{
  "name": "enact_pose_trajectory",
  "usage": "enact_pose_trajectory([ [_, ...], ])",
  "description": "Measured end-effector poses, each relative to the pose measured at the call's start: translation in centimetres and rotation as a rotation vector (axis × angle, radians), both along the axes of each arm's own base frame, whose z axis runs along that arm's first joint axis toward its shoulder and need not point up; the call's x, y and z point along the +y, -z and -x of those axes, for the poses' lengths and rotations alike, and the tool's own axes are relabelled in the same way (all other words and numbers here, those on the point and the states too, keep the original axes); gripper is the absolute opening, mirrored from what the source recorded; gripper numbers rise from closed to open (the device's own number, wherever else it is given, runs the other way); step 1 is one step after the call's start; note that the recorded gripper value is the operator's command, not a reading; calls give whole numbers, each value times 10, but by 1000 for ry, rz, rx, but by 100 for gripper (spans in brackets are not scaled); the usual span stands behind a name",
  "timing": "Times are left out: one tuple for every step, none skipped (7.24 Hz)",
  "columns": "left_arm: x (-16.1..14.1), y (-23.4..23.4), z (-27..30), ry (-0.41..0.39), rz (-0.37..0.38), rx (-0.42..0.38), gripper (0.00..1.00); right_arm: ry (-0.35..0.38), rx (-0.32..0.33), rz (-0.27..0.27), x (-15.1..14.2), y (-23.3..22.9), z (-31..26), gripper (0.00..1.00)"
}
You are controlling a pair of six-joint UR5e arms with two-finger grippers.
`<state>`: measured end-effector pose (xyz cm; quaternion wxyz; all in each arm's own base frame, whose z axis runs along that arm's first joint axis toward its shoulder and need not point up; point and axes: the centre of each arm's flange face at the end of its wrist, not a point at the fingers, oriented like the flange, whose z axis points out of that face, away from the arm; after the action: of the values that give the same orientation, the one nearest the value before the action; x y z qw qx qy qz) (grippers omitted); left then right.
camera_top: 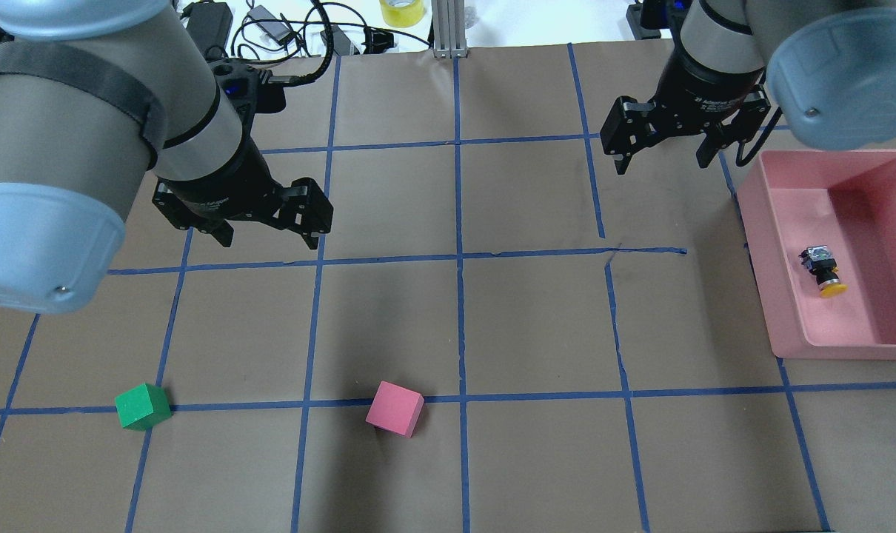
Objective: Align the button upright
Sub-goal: 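Move the right gripper over the pink tray toward the black button switch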
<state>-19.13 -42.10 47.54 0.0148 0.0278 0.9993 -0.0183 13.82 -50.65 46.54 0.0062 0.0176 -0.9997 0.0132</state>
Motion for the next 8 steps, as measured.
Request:
enact_pose_trajectory([
  [1, 1, 1, -1, -3, 0, 100, 2, 1, -2, 0, 1, 0, 100],
  [1, 3, 2, -2, -7, 0, 100, 8, 0, -5, -2, 4, 3, 100],
  [1, 5, 2, -3, -9, 2, 100, 22, 0, -8, -5, 6, 11, 100],
  [1, 5, 3, -3, -10, 2, 100, 44, 14, -8, -10, 8, 26, 100],
  [0, 6, 3, -2, -11, 2, 100, 88, 38, -11, -16, 9, 56, 100],
  [0, 5, 3, -2, -10, 1, 100, 130, 51, -21, -23, 13, 95, 100],
  [0, 5, 3, -2, -6, 2, 100, 144, 50, -34, -29, 18, 126, 100],
  [-1, 5, 3, -2, -3, 4, 100, 145, 45, -41, -32, 22, 143, 100],
])
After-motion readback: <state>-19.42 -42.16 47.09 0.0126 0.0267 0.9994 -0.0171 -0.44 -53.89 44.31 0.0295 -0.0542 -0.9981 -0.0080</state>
